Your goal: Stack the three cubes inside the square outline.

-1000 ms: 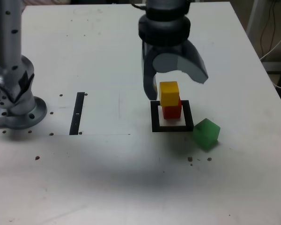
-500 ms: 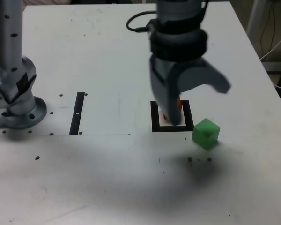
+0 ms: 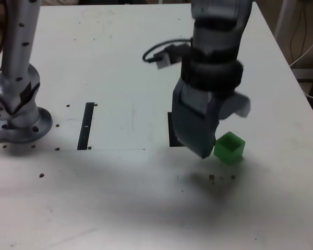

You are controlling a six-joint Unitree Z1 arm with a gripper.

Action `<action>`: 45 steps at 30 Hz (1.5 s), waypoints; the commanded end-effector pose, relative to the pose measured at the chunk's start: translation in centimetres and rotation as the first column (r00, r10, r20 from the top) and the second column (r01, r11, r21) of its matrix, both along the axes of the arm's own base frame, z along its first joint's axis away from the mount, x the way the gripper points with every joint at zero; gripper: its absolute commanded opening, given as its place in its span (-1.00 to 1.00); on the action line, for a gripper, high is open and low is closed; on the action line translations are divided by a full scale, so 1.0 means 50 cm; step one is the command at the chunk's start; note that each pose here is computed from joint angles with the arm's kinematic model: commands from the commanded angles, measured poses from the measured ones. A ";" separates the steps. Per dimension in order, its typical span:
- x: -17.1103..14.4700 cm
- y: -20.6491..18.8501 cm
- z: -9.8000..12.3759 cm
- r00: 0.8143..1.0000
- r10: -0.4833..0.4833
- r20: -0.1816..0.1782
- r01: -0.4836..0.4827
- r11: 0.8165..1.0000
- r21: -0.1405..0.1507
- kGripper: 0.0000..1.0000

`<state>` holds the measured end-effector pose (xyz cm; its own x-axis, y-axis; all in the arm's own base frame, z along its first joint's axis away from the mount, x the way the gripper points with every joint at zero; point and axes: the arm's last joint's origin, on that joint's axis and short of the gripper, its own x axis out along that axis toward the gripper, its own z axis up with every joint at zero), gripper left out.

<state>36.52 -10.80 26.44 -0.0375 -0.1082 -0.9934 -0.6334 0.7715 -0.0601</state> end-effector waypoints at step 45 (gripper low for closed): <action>0.088 0.054 -0.147 0.998 0.063 -0.028 -0.062 0.996 0.059 0.73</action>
<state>40.89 -8.36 19.97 -0.0351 -0.0557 -0.9978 -0.6799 0.7331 -0.0170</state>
